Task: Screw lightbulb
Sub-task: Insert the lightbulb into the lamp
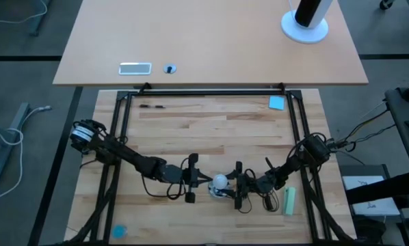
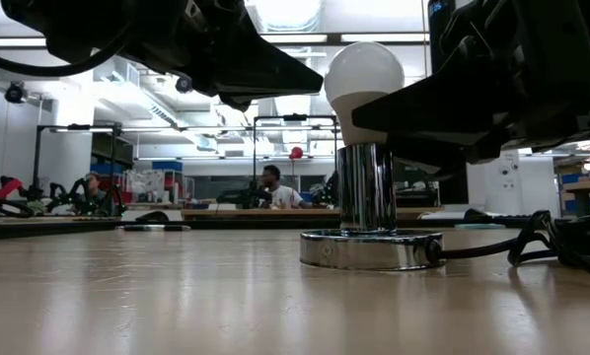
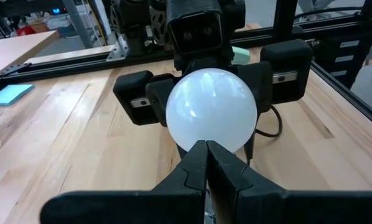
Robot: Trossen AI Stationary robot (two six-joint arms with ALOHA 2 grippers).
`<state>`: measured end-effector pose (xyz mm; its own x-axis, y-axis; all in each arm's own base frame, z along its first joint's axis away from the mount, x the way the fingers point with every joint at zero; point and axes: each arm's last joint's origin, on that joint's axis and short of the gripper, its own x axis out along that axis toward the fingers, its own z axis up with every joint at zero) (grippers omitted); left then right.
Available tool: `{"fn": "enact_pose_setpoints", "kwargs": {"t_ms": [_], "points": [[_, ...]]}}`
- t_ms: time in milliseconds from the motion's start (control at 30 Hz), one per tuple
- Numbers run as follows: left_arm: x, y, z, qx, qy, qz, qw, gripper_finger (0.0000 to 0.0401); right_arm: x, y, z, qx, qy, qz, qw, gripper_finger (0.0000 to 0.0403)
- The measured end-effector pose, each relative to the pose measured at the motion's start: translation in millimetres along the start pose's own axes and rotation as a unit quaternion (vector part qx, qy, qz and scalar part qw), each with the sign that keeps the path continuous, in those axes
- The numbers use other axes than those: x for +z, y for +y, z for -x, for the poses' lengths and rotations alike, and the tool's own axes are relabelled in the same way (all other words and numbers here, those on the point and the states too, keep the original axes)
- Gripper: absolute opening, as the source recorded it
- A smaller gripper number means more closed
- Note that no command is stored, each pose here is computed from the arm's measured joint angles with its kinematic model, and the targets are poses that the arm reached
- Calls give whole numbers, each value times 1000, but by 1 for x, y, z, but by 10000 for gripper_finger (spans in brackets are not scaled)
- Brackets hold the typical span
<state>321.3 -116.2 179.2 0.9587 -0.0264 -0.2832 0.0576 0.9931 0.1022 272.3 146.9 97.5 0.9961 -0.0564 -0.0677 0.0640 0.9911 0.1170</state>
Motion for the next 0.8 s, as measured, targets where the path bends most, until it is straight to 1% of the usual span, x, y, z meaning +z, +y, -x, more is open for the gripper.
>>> {"fn": "enact_pose_setpoints", "kwargs": {"t_ms": [167, 367, 567, 800], "points": [[0, 0, 0, 0, 0, 2, 1000, 0, 0, 1, 0, 1, 0, 3, 1000, 224], [0, 0, 0, 0, 0, 2, 1000, 0, 0, 0, 1, -2, 15, 14, 1000, 214], [0, 0, 0, 1, 0, 2, 1000, 0, 10, 2, 4, -1, 34, 41, 999, 213], [0, 0, 0, 1, 0, 2, 1000, 0, 21, 2, 8, -4, 58, 50, 997, 219]]}}
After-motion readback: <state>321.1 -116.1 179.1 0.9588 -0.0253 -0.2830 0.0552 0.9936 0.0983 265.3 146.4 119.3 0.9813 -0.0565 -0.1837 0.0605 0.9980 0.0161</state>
